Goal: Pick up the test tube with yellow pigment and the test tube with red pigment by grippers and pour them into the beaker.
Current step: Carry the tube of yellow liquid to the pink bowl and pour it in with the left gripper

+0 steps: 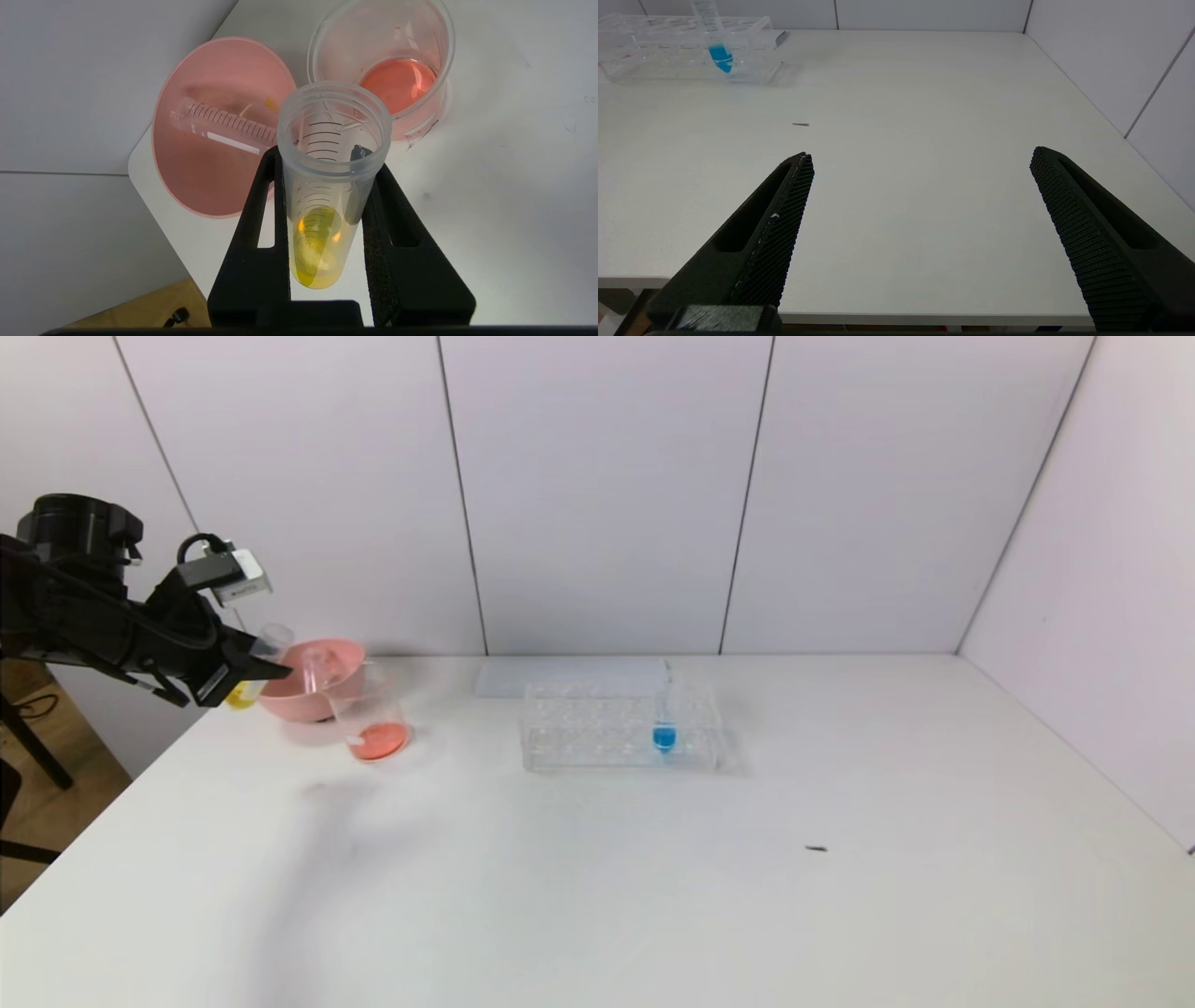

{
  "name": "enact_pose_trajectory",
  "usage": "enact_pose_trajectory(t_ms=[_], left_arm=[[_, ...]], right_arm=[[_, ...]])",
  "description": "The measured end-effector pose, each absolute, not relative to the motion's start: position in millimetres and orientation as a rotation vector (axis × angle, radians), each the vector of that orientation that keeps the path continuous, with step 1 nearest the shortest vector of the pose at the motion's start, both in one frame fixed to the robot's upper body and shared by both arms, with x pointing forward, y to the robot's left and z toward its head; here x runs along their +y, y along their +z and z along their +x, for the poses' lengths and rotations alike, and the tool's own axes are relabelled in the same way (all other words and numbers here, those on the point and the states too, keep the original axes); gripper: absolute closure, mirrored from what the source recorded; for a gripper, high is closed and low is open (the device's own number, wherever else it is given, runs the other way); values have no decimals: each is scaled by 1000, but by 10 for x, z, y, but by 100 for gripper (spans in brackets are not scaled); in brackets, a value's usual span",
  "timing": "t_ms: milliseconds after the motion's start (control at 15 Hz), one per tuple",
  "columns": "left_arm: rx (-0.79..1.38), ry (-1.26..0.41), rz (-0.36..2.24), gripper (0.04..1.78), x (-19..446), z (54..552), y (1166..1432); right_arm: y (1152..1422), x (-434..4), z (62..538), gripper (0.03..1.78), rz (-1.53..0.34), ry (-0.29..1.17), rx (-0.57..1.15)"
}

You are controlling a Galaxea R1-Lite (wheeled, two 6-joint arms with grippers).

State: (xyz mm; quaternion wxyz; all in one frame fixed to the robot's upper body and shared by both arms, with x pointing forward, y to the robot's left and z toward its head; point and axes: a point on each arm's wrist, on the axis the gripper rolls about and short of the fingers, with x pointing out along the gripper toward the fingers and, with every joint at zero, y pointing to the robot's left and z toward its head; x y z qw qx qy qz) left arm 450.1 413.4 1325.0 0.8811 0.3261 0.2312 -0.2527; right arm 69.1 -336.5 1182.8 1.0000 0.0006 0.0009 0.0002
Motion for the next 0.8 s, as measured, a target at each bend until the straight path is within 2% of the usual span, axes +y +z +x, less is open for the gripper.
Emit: enact_pose_trajectory(t_ms=[800], left_arm=[[510,-506,781,136,4189,4550,13276]], right_arm=[[11828,-3365,691,11,1,1,2]])
